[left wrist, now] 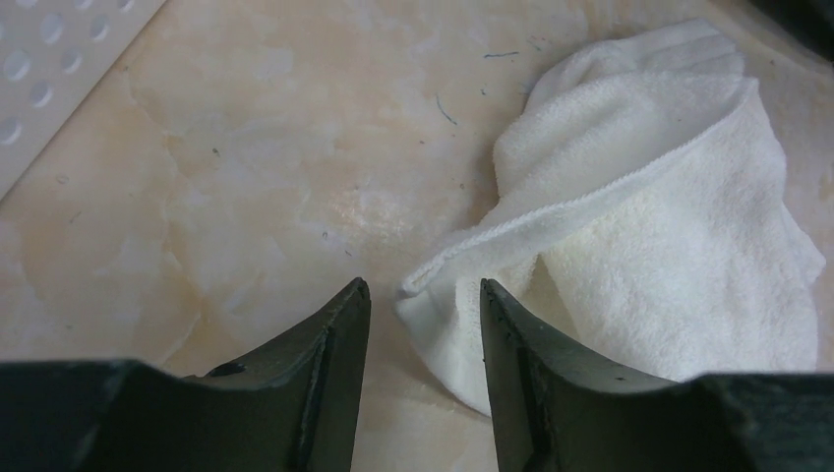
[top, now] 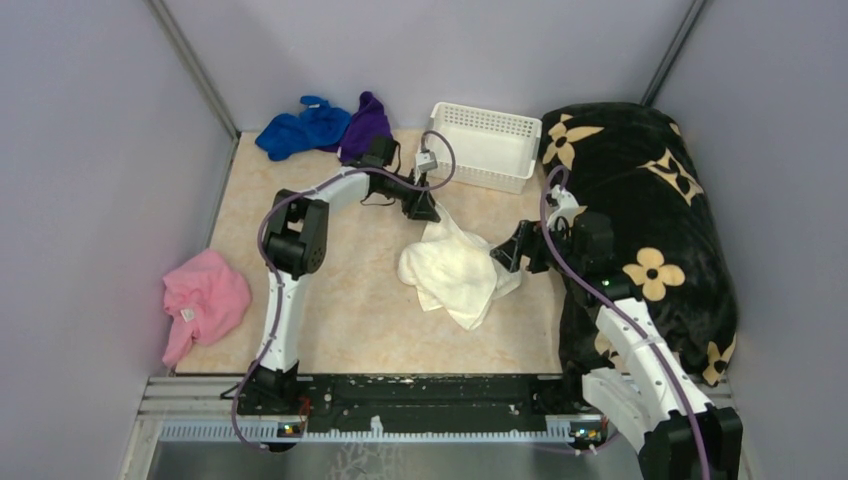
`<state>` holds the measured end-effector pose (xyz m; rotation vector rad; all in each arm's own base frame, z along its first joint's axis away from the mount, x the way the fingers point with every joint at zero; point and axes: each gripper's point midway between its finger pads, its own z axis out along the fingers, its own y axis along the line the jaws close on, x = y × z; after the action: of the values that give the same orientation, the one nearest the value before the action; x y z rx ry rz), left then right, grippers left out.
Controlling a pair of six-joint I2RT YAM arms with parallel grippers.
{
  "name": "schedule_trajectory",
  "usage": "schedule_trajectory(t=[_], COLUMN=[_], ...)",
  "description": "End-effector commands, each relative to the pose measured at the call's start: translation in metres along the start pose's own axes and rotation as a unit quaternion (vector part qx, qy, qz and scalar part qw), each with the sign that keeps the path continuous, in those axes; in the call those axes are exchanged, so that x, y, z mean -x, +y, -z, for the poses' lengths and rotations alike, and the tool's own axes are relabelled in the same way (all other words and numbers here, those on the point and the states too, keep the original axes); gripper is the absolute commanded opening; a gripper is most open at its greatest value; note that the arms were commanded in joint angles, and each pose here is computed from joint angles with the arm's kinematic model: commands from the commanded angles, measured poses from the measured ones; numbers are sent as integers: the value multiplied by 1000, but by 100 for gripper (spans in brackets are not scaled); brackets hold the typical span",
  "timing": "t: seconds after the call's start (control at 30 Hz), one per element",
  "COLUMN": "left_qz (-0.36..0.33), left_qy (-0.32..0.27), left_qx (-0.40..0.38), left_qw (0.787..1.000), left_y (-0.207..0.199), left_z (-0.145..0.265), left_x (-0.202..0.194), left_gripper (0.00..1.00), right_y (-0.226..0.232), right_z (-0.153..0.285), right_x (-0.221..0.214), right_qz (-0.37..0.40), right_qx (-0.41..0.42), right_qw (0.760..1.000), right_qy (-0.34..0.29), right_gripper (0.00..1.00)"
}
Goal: Roll the towels
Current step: Pick up the towel at the center of the board.
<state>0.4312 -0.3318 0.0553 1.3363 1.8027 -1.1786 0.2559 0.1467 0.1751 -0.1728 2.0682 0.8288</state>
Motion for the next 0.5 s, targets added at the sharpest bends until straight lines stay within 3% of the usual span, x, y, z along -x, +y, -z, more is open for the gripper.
schedule_trajectory(t=[0.0,0.13,0.33,0.47], left_qz=[-26,-23,-28,-37], left_qy=[-37,-43,-44,-38], left_qx=[-54,-67,-64,-13], left_qw=[998,997,997,998], left_y=[-13,-15,-21,-23], left_z=[-7,-9,-4,19], left_x=[20,19,28,48], left_gripper=[48,34,0,0], right_y=[7,7,9,11], right_z=[-3,-5,-4,-2], right_x=[12,12,12,10], right_qz=[22,24,24,25], right_qx=[22,24,27,24], right_qw=[999,999,999,999], right_qy=[-21,-20,-17,-15], right_gripper=[81,81,81,81])
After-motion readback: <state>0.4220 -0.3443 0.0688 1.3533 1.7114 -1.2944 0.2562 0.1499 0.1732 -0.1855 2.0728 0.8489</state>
